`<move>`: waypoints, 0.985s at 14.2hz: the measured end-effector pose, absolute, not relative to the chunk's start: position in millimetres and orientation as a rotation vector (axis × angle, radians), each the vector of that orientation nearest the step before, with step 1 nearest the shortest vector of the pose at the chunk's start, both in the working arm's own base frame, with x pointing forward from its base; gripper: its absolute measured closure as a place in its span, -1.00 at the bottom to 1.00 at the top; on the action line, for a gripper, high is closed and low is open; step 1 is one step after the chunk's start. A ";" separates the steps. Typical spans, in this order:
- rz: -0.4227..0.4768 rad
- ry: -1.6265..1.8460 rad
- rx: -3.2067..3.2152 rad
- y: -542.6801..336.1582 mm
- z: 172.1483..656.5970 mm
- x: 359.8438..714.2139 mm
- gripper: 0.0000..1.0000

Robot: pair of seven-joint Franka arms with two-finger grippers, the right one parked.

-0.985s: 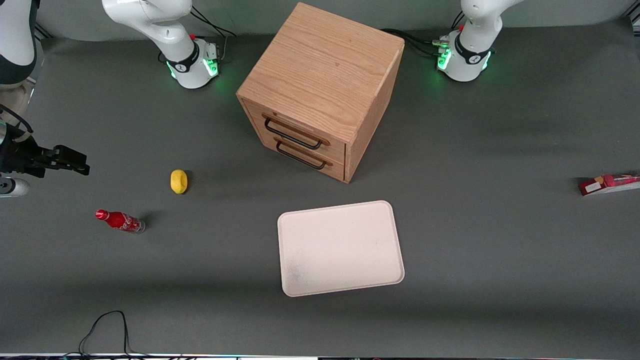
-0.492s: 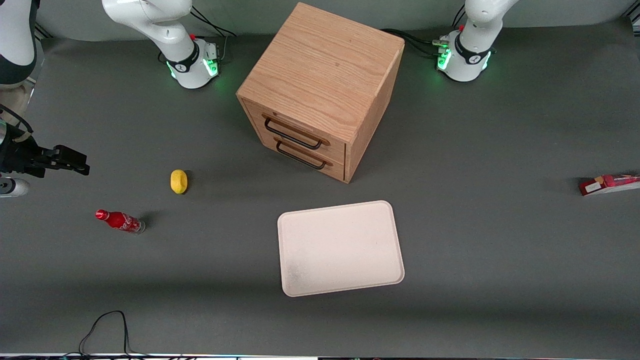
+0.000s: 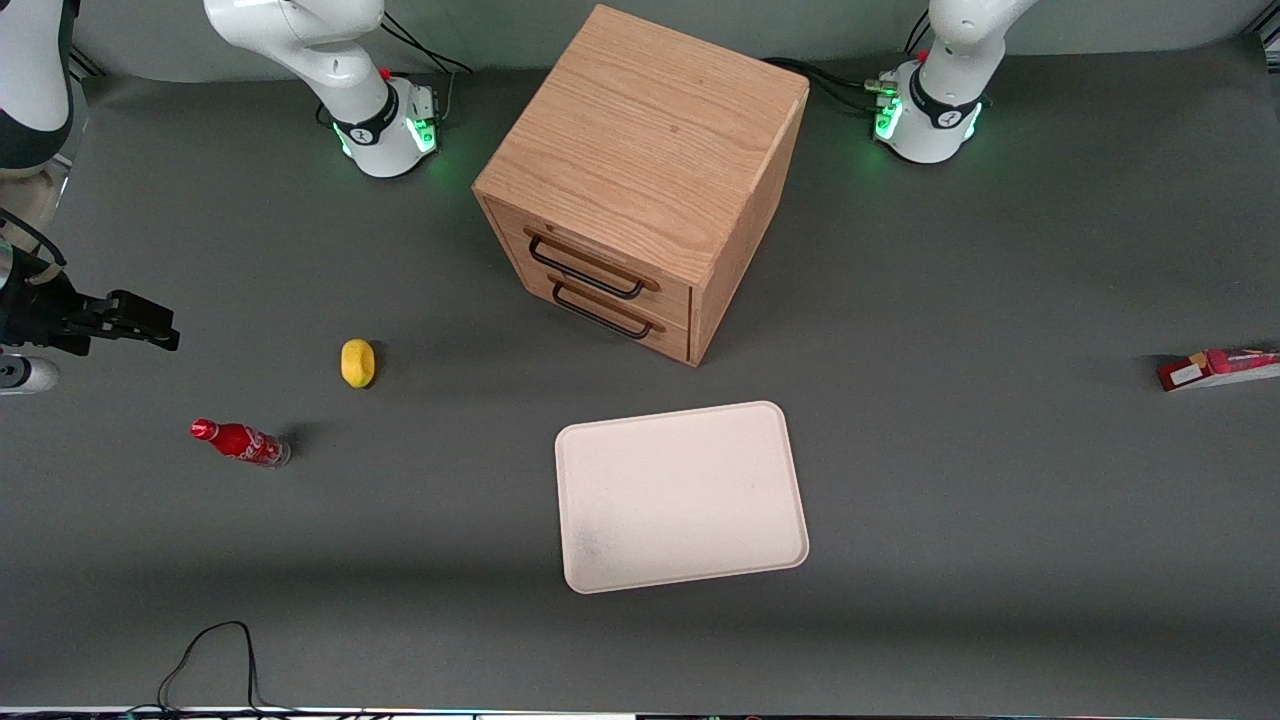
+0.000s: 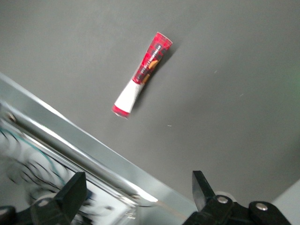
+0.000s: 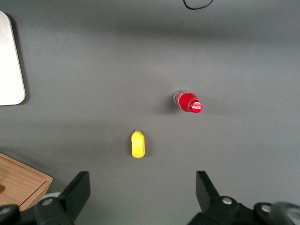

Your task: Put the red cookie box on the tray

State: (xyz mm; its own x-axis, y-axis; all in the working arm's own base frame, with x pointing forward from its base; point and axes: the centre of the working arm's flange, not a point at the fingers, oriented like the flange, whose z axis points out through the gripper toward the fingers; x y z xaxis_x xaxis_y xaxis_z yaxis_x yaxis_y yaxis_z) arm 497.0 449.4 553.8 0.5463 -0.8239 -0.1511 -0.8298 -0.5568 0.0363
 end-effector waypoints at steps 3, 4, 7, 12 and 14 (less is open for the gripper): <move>0.225 1.725 -2.578 440.9 499.4 516.2 -1.00; 0.218 1.794 -2.536 436.7 482.5 520.4 -1.00; 0.146 1.980 -2.405 426.7 433.0 527.1 -1.00; 0.068 2.034 -2.315 428.8 348.7 510.9 -1.00; 0.067 2.045 -2.328 429.6 319.2 506.3 -0.98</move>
